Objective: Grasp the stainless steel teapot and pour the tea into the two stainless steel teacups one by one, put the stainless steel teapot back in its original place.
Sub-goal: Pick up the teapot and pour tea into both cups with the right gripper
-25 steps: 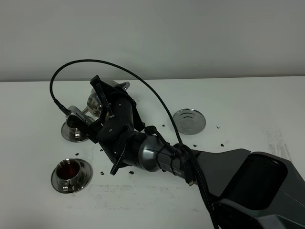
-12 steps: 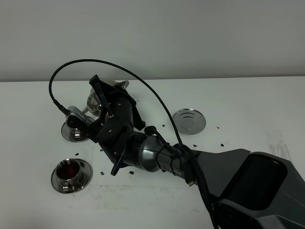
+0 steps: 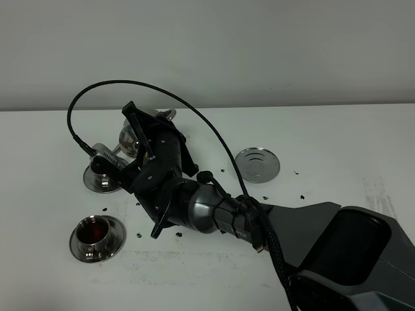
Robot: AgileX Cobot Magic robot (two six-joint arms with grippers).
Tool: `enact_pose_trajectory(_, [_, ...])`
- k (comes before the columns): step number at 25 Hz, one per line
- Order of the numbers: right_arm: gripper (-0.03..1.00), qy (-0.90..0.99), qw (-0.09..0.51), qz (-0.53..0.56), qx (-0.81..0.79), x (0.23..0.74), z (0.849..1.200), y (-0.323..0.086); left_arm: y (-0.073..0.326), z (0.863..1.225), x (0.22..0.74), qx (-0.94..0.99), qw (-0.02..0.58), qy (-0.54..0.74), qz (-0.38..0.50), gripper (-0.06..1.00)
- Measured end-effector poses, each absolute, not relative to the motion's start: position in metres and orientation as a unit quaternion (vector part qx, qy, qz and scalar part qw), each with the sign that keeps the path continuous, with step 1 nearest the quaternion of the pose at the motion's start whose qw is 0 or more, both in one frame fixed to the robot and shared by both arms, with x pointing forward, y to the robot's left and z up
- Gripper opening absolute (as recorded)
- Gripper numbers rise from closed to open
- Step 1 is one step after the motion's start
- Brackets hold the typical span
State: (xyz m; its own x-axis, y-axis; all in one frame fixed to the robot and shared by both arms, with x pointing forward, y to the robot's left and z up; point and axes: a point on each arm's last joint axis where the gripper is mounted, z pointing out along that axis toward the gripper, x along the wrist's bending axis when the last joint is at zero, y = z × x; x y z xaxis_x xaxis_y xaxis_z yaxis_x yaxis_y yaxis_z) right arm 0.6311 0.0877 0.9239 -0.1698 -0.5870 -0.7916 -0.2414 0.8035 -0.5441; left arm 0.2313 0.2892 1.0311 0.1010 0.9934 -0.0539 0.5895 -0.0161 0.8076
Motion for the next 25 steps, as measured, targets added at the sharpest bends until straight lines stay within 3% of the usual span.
enact_pose_trajectory(25, [0.20, 0.750, 0.583, -0.154, -0.272, 0.6314, 0.9243, 0.0865, 0.2892, 1.0311, 0.2313, 0.653, 0.353, 0.606, 0.286, 0.40])
